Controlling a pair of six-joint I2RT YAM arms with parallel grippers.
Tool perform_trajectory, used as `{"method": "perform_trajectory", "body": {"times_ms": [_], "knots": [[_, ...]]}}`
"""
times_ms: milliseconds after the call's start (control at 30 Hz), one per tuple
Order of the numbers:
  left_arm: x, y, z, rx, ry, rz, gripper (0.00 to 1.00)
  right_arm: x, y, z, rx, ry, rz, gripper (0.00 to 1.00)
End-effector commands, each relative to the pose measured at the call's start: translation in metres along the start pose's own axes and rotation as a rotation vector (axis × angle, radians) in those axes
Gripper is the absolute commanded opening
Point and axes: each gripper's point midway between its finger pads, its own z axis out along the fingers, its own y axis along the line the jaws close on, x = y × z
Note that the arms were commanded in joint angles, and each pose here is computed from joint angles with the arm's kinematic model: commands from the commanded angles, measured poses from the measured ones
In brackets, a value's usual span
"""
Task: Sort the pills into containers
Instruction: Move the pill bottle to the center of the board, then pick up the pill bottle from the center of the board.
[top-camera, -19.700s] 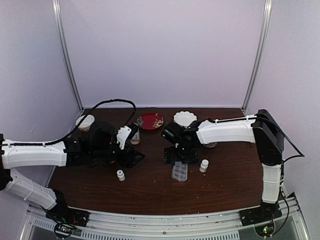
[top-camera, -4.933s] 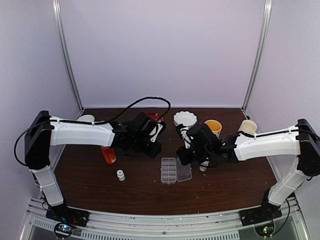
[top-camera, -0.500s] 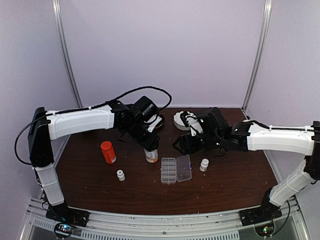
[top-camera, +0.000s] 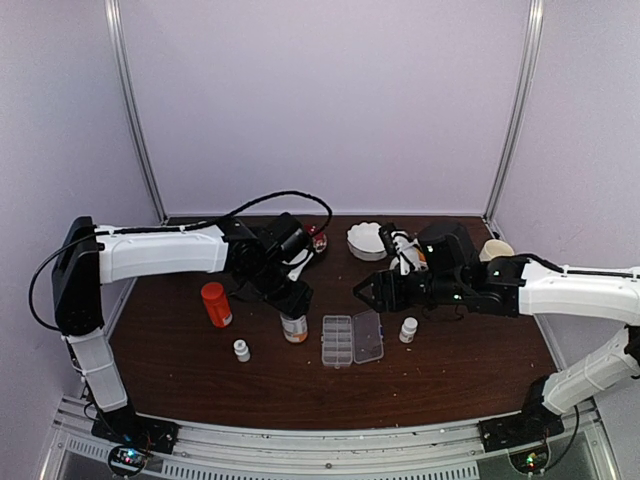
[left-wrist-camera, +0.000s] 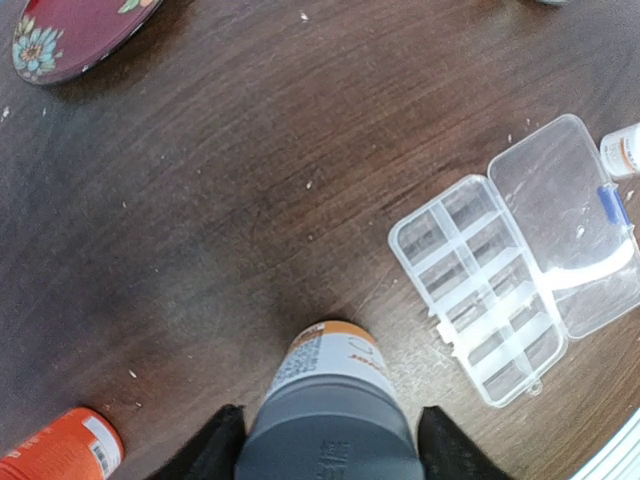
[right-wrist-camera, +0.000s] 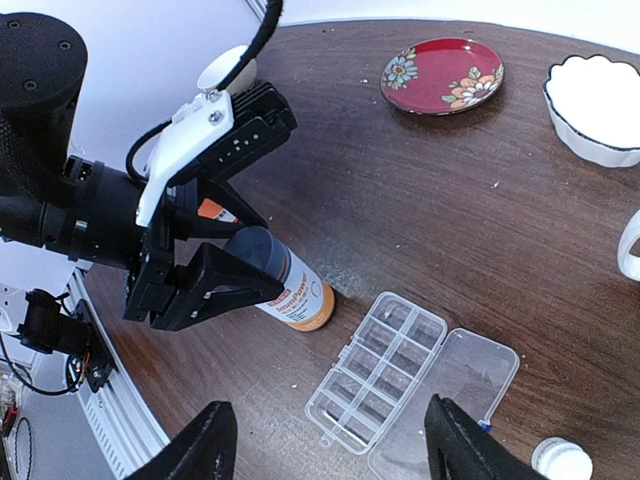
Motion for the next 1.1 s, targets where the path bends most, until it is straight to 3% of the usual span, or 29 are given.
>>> {"method": "perform_trajectory", "body": {"times_ms": [0, 133, 233, 267, 367, 567, 667, 767, 833, 1067], "knots": [[-0.021, -0.007, -0.017, 0.028, -0.098, -0.06, 0.7, 0.005, 0.011, 0.0, -0.042, 0.005, 0.021, 0.67], [-0.021, 0.0, -0.026, -0.001, -0.125, -0.084, 0.9, 0.01, 0.016, 0.007, -0.041, 0.016, 0.019, 0.72], [-0.02, 0.008, -0.036, -0.032, -0.156, -0.096, 0.95, 0.002, 0.007, 0.008, 0.047, -0.028, 0.035, 0.98], [-0.02, 0.011, -0.04, -0.04, -0.168, -0.1, 0.96, -0.003, 0.007, 0.007, 0.057, -0.049, 0.039, 1.0], [-0.019, 0.018, -0.055, -0.048, -0.246, -0.122, 0.96, -0.015, 0.008, 0.003, 0.055, -0.106, 0.078, 1.0], [-0.003, 0.028, -0.093, 0.005, -0.449, -0.174, 0.95, -0.026, 0.014, 0.007, -0.037, -0.105, 0.171, 1.0], [0.006, 0.032, -0.102, 0.029, -0.51, -0.18, 0.95, -0.04, 0.01, 0.003, 0.005, -0.167, 0.228, 1.0], [0.011, 0.037, -0.104, 0.016, -0.538, -0.19, 0.95, -0.06, 0.025, -0.001, 0.046, -0.238, 0.152, 1.0], [0.01, 0.041, -0.108, 0.012, -0.573, -0.206, 0.95, -0.065, 0.037, 0.006, 0.091, -0.22, 0.049, 1.0], [0.006, 0.056, -0.128, -0.037, -0.68, -0.236, 0.98, -0.051, 0.065, 0.055, 0.123, 0.017, -0.161, 0.99]]}}
